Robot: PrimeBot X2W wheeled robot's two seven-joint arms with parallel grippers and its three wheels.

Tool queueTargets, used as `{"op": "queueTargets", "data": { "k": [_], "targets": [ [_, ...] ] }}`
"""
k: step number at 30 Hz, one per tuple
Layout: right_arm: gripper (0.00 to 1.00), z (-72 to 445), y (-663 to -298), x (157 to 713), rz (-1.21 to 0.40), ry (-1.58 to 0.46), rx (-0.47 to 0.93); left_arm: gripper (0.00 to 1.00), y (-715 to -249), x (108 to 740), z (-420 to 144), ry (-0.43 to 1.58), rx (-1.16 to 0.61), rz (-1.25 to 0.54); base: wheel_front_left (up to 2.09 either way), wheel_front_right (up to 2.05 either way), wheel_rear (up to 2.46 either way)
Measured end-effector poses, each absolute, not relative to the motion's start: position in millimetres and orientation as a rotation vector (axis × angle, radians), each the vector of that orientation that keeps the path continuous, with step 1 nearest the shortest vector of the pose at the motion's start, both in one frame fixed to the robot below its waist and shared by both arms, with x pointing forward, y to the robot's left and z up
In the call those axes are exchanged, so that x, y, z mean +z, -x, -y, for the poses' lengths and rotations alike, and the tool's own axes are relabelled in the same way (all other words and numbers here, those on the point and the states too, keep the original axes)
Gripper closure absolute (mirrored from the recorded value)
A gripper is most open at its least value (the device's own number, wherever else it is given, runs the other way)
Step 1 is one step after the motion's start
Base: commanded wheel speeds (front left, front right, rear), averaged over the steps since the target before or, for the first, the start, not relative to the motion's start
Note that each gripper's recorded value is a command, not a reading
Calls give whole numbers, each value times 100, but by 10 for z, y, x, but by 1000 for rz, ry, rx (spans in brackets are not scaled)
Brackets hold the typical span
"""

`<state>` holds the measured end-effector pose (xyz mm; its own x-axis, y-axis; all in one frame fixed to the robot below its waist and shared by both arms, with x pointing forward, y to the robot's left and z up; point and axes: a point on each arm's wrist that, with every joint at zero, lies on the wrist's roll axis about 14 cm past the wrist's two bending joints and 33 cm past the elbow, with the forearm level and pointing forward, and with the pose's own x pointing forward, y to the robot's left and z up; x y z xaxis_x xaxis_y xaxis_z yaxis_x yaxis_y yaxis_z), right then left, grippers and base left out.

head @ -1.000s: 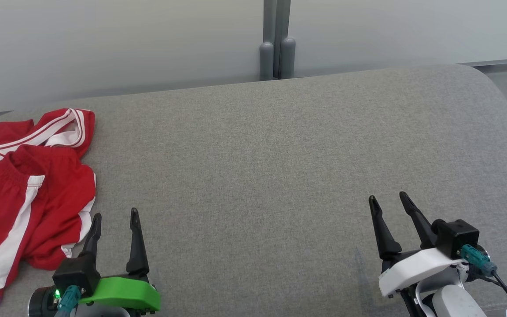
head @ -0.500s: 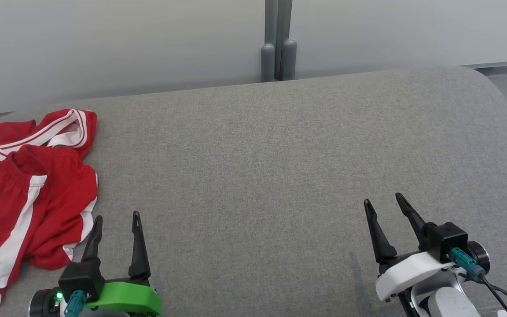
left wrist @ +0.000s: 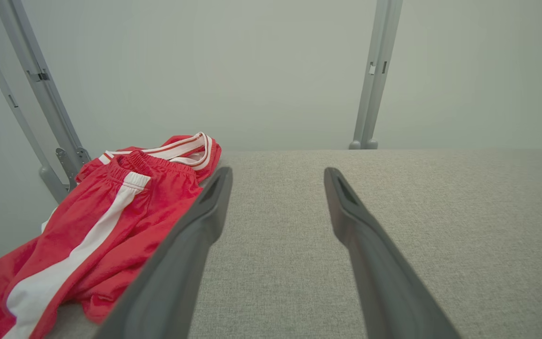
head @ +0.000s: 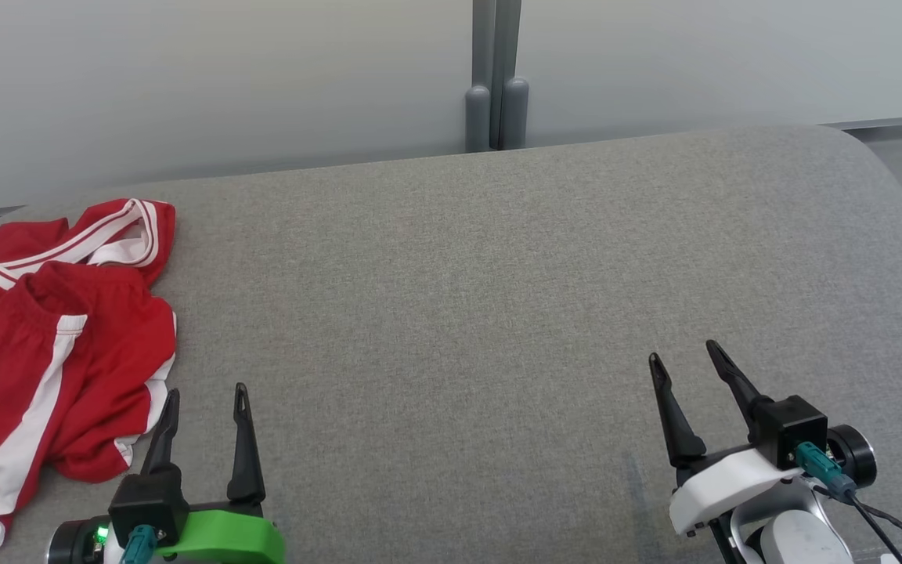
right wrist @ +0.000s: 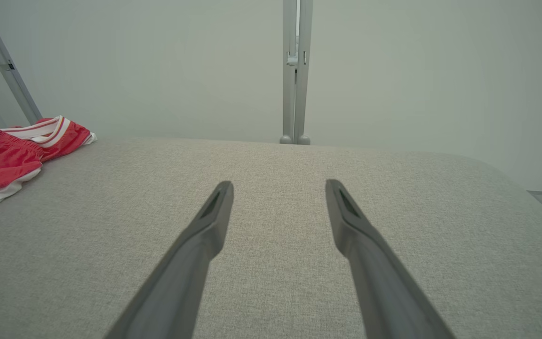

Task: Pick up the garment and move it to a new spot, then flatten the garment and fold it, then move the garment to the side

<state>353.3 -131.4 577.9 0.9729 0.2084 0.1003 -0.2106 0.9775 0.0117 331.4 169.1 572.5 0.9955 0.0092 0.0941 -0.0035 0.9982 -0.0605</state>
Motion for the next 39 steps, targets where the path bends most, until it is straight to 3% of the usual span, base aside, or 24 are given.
{"op": "queueTargets", "data": {
  "k": [39],
  "targets": [
    [0,1259,-3542,5865,127,-56,225,0,-3280,5680,-1745,98,24,81,0,0,0]
  ]
}}
